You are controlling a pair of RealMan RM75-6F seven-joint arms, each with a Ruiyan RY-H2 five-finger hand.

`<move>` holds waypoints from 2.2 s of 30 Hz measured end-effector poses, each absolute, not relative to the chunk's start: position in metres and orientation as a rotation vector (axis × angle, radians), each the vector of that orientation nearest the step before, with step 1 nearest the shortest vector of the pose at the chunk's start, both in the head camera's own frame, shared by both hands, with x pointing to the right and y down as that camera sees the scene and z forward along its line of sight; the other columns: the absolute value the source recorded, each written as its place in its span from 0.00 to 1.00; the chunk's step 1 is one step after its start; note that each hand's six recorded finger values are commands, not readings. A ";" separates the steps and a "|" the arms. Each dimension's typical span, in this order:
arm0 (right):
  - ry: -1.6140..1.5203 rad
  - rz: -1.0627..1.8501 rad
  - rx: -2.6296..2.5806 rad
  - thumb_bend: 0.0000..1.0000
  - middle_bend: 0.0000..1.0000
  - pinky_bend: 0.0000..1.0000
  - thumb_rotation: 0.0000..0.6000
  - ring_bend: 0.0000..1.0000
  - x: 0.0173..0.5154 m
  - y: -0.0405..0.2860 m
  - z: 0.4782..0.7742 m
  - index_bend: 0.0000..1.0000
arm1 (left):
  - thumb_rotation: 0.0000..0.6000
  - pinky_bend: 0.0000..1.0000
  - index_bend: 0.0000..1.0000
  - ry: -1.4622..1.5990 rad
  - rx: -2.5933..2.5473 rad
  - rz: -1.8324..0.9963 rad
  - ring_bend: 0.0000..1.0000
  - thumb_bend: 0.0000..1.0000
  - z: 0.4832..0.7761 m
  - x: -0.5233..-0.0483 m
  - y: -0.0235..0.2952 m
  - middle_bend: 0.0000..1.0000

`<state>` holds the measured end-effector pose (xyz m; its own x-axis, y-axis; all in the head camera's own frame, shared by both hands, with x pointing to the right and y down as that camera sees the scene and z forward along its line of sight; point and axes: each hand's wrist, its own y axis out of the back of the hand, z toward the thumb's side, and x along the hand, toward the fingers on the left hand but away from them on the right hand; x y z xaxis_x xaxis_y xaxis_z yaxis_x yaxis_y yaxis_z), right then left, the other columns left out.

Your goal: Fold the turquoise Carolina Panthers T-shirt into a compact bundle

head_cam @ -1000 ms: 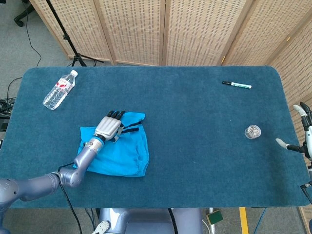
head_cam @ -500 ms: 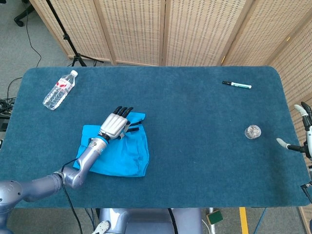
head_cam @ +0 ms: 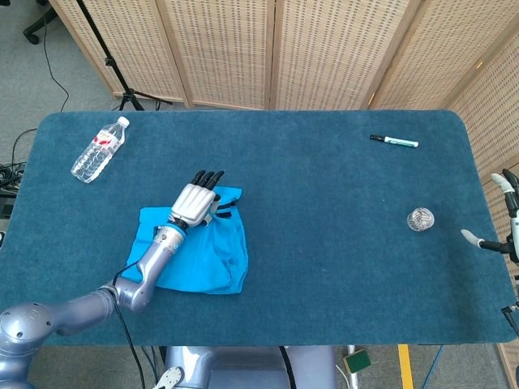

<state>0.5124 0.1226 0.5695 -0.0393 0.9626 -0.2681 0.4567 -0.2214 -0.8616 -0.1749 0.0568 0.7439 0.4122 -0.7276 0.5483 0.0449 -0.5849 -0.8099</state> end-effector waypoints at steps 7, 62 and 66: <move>-1.508 1.223 -1.705 0.00 0.00 0.00 1.00 0.00 0.514 0.122 0.569 0.00 | 1.00 0.00 0.84 0.630 -1.895 -1.249 0.00 0.55 0.749 -0.165 0.055 0.00; -1.460 1.181 -1.718 0.00 0.00 0.00 1.00 0.00 0.501 0.129 0.558 0.00 | 1.00 0.00 0.00 1.077 -1.664 -1.174 0.00 0.00 0.610 -0.389 0.068 0.00; -1.460 1.177 -1.714 0.00 0.00 0.00 1.00 0.00 0.501 0.129 0.556 0.00 | 1.00 0.00 0.00 1.123 -1.631 -1.231 0.00 0.00 0.599 -0.424 0.097 0.00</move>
<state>0.5011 0.1294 0.5557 0.0053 0.9693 -0.2457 0.4457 -0.2222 -0.8672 -0.4240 0.0974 0.5993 0.1372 -0.9517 0.2748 -0.1871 -0.2974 -0.9362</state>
